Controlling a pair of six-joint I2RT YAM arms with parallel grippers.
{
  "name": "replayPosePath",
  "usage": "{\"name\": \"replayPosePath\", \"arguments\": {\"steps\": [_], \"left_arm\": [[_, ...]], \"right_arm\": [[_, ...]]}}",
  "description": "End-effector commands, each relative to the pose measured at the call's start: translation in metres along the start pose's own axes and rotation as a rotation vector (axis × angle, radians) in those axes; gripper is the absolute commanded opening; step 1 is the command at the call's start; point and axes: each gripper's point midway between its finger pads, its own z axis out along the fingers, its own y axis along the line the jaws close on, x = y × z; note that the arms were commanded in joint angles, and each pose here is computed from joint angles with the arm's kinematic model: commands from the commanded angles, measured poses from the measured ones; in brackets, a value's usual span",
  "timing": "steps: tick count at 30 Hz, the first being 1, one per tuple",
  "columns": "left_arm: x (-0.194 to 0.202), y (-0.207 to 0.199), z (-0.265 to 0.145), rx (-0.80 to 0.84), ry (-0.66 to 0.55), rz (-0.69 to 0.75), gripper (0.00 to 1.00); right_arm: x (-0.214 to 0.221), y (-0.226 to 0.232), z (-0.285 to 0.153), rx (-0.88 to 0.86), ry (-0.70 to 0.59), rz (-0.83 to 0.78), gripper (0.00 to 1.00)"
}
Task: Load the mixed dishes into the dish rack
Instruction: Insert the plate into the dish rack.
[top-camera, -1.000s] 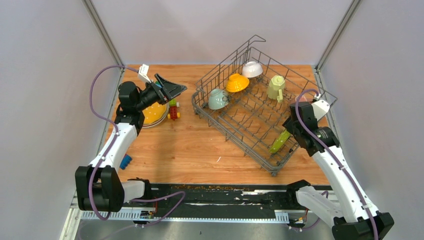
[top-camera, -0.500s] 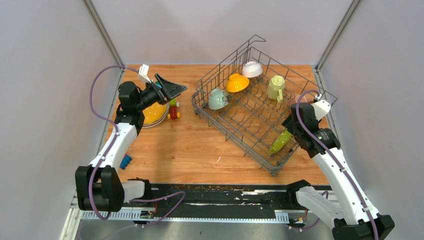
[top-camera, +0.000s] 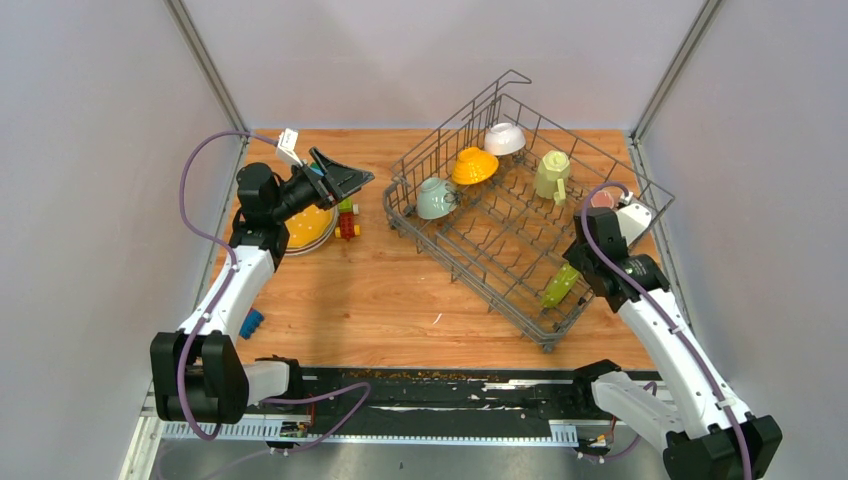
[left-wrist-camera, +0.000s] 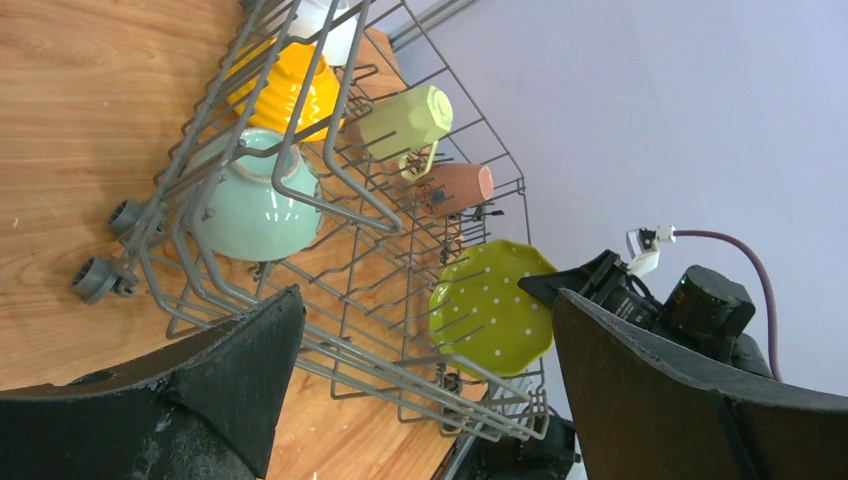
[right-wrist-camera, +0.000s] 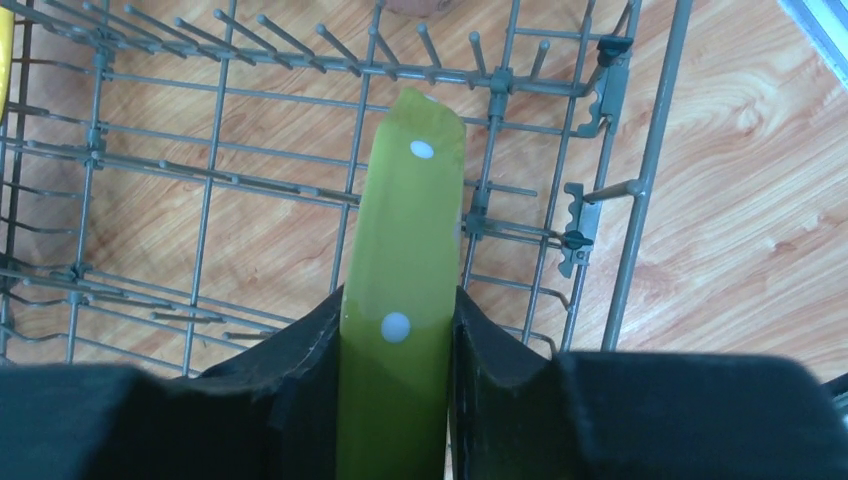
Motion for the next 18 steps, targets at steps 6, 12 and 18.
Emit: {"name": "replayPosePath", "arguments": {"steps": [6,12,18], "left_arm": [[-0.006,-0.013,0.0,0.031,-0.009,0.057,1.0],[-0.006,-0.011,0.0,0.027,-0.007,0.05,1.0],[-0.006,-0.01,0.001,0.027,-0.006,0.05,1.0]], "right_arm": [[-0.035,0.023,-0.022,-0.106,-0.077,0.024,0.0],[-0.065,0.031,-0.05,-0.148,-0.123,0.055,0.0],[-0.1,0.036,-0.084,-0.18,-0.176,0.093,0.0]]}}
